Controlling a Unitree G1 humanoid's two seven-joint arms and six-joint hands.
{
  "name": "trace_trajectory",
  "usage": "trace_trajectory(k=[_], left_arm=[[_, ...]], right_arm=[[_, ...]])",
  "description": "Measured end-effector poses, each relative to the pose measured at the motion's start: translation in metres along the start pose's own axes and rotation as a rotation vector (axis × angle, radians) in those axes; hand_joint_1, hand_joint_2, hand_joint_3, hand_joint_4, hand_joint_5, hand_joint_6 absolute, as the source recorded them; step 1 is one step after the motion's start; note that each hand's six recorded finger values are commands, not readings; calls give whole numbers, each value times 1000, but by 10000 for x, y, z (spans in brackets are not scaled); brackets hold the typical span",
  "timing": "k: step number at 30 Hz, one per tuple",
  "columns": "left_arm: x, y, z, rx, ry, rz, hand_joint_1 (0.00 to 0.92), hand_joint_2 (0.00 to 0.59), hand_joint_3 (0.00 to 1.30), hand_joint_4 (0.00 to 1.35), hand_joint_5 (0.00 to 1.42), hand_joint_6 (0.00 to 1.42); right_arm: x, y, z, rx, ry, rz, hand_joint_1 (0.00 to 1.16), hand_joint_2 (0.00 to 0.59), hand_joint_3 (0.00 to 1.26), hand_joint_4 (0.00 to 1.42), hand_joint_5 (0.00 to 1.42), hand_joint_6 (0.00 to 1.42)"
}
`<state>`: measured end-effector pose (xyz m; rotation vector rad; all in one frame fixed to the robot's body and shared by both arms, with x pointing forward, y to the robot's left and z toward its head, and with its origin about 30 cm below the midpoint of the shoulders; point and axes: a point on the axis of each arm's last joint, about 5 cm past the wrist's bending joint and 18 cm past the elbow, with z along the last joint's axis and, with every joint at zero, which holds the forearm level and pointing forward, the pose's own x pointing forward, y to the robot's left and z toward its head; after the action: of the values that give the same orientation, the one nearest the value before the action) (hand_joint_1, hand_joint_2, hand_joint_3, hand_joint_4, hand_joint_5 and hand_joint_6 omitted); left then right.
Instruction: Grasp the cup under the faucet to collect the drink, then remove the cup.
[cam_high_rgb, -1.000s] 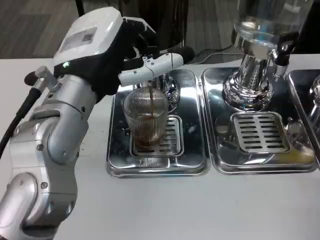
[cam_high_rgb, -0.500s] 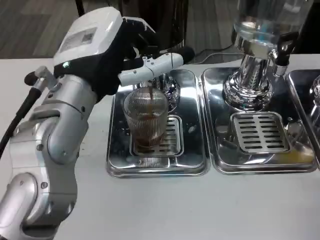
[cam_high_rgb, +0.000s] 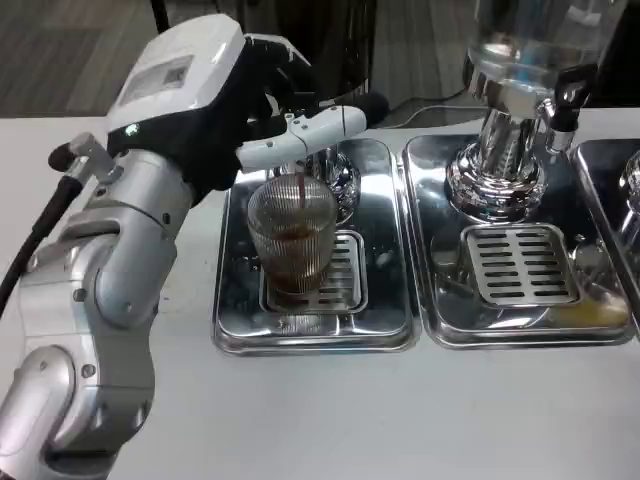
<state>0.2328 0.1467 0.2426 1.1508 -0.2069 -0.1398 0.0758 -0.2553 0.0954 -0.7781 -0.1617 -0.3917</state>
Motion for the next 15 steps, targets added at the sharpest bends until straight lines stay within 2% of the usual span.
trace_trajectory(k=[7, 11, 15], left_arm=[[-3, 7, -11, -5, 5, 3, 27, 100, 513, 633, 487, 520], [-4, 6, -12, -6, 6, 4, 29, 108, 431, 523, 455, 494], [-25, -2, -13, -9, 5, 3, 28, 101, 326, 337, 374, 419]], right_arm=[[7, 1, 2, 5, -1, -4, 653, 457, 193, 217, 143, 79], [8, -1, 2, 10, 0, -7, 653, 457, 193, 218, 143, 79], [8, -1, 2, 10, 0, -7, 653, 457, 193, 225, 144, 79]])
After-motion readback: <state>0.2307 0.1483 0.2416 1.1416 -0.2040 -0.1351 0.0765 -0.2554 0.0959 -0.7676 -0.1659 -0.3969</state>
